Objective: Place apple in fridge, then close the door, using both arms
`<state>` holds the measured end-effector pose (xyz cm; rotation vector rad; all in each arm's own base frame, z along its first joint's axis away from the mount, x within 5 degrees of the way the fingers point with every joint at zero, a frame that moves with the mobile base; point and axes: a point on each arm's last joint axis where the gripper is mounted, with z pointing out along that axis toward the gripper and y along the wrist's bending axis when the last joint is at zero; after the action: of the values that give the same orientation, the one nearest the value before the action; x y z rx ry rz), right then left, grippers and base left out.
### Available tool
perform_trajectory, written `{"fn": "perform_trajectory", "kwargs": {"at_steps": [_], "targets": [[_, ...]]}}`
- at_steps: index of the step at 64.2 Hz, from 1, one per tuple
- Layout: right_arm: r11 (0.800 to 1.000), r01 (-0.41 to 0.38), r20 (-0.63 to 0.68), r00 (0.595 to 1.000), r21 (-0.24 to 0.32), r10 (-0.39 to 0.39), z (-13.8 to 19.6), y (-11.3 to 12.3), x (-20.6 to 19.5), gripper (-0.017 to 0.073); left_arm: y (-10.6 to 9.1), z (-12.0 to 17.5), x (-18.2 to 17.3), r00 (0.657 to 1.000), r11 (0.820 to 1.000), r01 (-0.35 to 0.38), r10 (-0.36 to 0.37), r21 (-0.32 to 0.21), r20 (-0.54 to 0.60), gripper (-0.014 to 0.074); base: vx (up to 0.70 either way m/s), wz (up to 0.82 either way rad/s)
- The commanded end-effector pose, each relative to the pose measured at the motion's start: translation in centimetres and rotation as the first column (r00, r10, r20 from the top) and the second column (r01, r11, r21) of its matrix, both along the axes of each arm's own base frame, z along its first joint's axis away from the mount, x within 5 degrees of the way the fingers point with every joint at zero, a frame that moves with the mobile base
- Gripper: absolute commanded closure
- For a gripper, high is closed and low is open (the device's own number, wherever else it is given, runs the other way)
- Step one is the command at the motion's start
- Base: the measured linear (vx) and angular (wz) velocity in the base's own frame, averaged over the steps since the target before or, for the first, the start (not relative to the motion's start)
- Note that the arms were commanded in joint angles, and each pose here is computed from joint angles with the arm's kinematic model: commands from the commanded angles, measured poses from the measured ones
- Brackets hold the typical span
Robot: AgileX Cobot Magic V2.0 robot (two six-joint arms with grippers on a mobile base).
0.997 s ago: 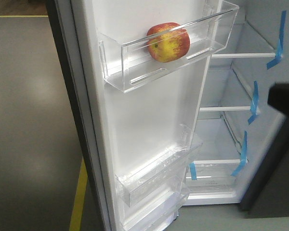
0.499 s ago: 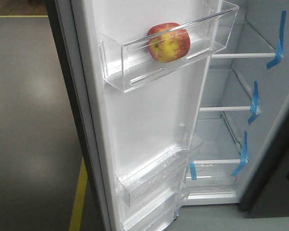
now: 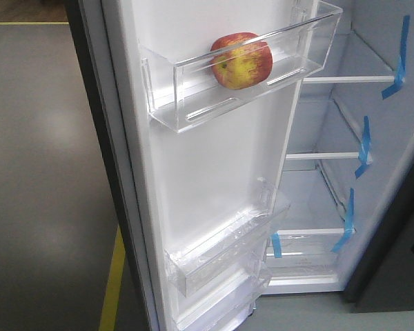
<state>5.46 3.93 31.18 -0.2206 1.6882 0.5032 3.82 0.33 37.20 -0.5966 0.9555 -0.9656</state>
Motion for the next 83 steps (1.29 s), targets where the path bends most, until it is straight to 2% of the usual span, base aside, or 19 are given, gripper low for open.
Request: {"fn": "perform_trajectory", "kwargs": {"at_steps": [1, 10, 17, 22, 37, 47, 51, 58, 61, 65, 69, 74, 77, 83], "targets": [[0.999, 0.031, 0.046, 0.998, 0.044, -0.033, 1.1, -0.2, 0.2, 0.0563, -0.3, 3.4, 2.9, 1.000, 0.997, -0.014, 0.016, 0.081, -0.017, 0.0600, 0.00, 0.00], [0.999, 0.028, 0.044, 0.999, 0.043, -0.030, 1.1, -0.2, 0.1, 0.0563, -1.3, 6.7, 9.0, 0.995, 0.978, -0.006, 0.027, 0.207, -0.097, 0.0600, 0.00, 0.00], [0.999, 0.023, 0.040, 0.999, 0.041, -0.025, 1.1, -0.2, 0.1, 0.0563, -1.9, 9.1, 13.4, 0.992, 0.965, -0.003, 0.036, 0.262, -0.123, 0.0600, 0.00, 0.00], [0.999, 0.011, 0.030, 0.999, 0.037, -0.012, 1.0, -0.1, 0.1, 0.0563, -2.2, 10.0, 16.2, 0.986, 0.962, 0.011, 0.036, 0.274, -0.164, 0.0600, 0.00, 0.00], [0.999, -0.015, 0.008, 1.000, 0.028, 0.014, 0.8, 0.1, -0.1, 0.0563, -3.0, 11.2, 23.0, 0.962, 0.960, 0.054, 0.023, 0.274, -0.272, 0.0600, 0.00, 0.00], [0.999, -0.017, 0.006, 1.000, 0.027, 0.017, 0.7, 0.2, -0.1, 0.0563, -3.7, 12.3, 27.2, 0.931, 0.969, 0.116, -0.029, 0.217, -0.365, 0.0600, 0.00, 0.00], [0.999, -0.020, 0.004, 1.000, 0.027, 0.020, 0.7, 0.2, -0.1, 0.0563, -4.0, 12.5, 28.6, 0.916, 0.967, 0.141, -0.047, 0.211, -0.398, 0.0600, 0.00, 0.00], [0.999, -0.034, -0.008, 0.999, 0.022, 0.035, 0.6, 0.3, -0.2, 0.0563, -4.9, 12.4, 30.8, 0.870, 0.948, 0.237, -0.111, 0.211, -0.480, 0.0600, 0.00, 0.00], [0.999, -0.043, -0.015, 0.999, 0.020, 0.043, 0.5, 0.4, -0.2, 0.0563, -5.5, 12.2, 31.3, 0.843, 0.929, 0.307, -0.166, 0.204, -0.512, 0.0600, 0.00, 0.00], [0.999, -0.050, -0.021, 0.999, 0.017, 0.050, 0.5, 0.4, -0.2, 0.0563, -6.0, 12.3, 31.7, 0.824, 0.903, 0.379, -0.231, 0.200, -0.518, 0.0600, 0.00, 0.00], [0.998, -0.053, -0.024, 0.998, 0.017, 0.053, 0.5, 0.4, -0.3, 0.0563, -6.0, 12.5, 31.9, 0.829, 0.894, 0.406, -0.273, 0.189, -0.487, 0.0600, 0.00, 0.00], [0.998, -0.056, -0.026, 0.998, 0.016, 0.056, 0.4, 0.5, -0.3, 0.0563, -5.4, 13.0, 32.0, 0.849, 0.899, 0.397, -0.283, 0.185, -0.446, 0.0598, 0.00, 0.00], [0.998, -0.056, -0.026, 0.998, 0.016, 0.056, 0.4, 0.5, -0.3, 0.0563, -5.2, 13.1, 31.9, 0.849, 0.897, 0.408, -0.306, 0.167, -0.431, 0.0594, 0.00, 0.00], [0.998, -0.058, -0.028, 0.998, 0.015, 0.058, 0.4, 0.5, -0.3, 0.0563, -4.9, 13.2, 31.7, 0.833, 0.874, 0.457, -0.354, 0.167, -0.425, 0.0562, 0.00, 0.00]]}}
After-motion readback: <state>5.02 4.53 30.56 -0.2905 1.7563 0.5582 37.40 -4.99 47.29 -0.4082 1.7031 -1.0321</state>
